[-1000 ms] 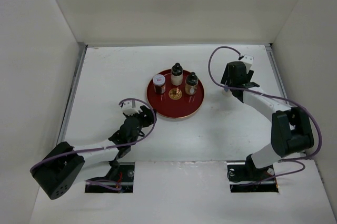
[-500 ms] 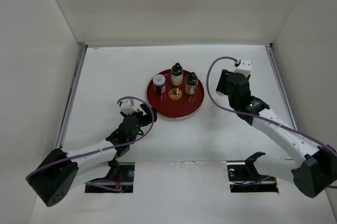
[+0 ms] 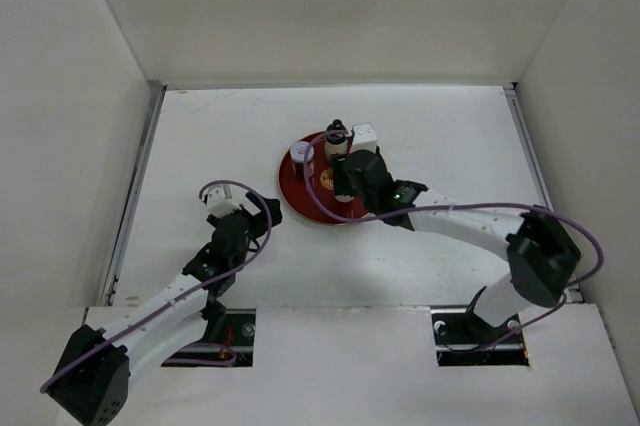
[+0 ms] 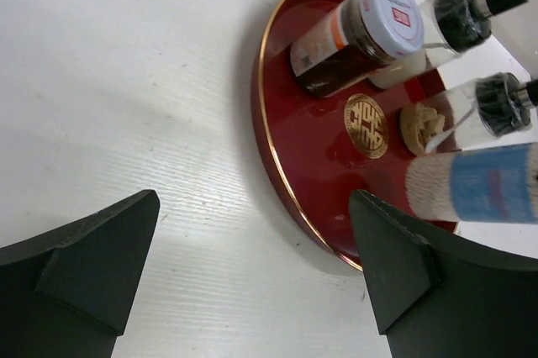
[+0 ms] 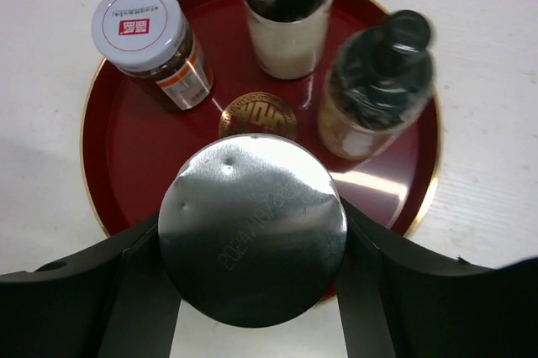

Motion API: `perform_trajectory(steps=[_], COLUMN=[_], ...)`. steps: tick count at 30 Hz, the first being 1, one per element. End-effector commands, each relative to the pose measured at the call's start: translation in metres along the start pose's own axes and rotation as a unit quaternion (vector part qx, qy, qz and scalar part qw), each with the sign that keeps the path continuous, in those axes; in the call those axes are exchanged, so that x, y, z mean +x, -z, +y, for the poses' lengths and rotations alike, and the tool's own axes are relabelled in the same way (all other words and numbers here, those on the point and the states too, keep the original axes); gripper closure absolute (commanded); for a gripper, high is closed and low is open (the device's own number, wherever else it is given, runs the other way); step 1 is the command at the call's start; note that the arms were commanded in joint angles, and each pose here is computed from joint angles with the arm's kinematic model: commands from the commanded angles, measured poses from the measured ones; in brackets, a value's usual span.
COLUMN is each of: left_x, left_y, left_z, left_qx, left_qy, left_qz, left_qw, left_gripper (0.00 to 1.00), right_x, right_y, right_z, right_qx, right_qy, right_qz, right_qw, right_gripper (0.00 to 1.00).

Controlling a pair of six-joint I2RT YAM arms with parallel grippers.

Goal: Organize the condiment bottles

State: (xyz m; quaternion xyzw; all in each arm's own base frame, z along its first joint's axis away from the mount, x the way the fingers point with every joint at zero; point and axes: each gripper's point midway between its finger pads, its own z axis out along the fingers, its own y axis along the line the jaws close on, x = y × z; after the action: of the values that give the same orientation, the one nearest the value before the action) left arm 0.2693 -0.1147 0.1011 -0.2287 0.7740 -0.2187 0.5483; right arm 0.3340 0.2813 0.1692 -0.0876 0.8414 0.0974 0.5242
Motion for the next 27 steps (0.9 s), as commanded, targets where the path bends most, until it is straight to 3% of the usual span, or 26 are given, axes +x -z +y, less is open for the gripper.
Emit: perform_trajectory(steps=[1,4,9,14,18,21,27], left_x=[0.001,0.003,0.005,0.002,-0.006,-0.010,-0.031], left_y=[0.003,0.004,0.003,0.003,0.000,-0.004,-0.009], left_z=[0.010,0.016,0.029,0.033,0.031,0.027,0.006], left_qx=[-0.015,-0.025,-0.056,-0.076,-0.102,-0.120,-0.106], left_qy=[0.020,0.014,0.003,-0.004,-0.030,-0.044,-0.048], left_qz=[0.007,0.021,0.032,0.036,0.045,0.057,0.042], left_qw=[1.000,0.999,0.998,0.996,0.993,0.990,0.992], left_gripper=[0.00,0.00,0.00,0.00,0.00,0.00,0.00], right_x=[-0.053,-0.031,-0.016,-0.045,-0.083,-0.103,-0.097], right_y=[-0.016,-0.032,-0.035,-0.010,0.031,0.053,0.059], right_z=[0.040,0.049,0.050,0.046,0.033,-0.007,-0.150], right_qx=[-0.041,-0.039,-0.033,-0.043,-0.056,-0.030,0.121], right_qy=[-0.028,-0.012,-0.004,-0.018,-0.039,-0.074,-0.195], right_qz=[-0.077,-0.057,-0.046,-0.077,-0.128,-0.174,-0.244], right_qw=[0.996,0.998,0.998,0.996,0.989,0.981,0.942], right_gripper=[0.43,0.39,0.15,0.00,0.00,0.00,0.00])
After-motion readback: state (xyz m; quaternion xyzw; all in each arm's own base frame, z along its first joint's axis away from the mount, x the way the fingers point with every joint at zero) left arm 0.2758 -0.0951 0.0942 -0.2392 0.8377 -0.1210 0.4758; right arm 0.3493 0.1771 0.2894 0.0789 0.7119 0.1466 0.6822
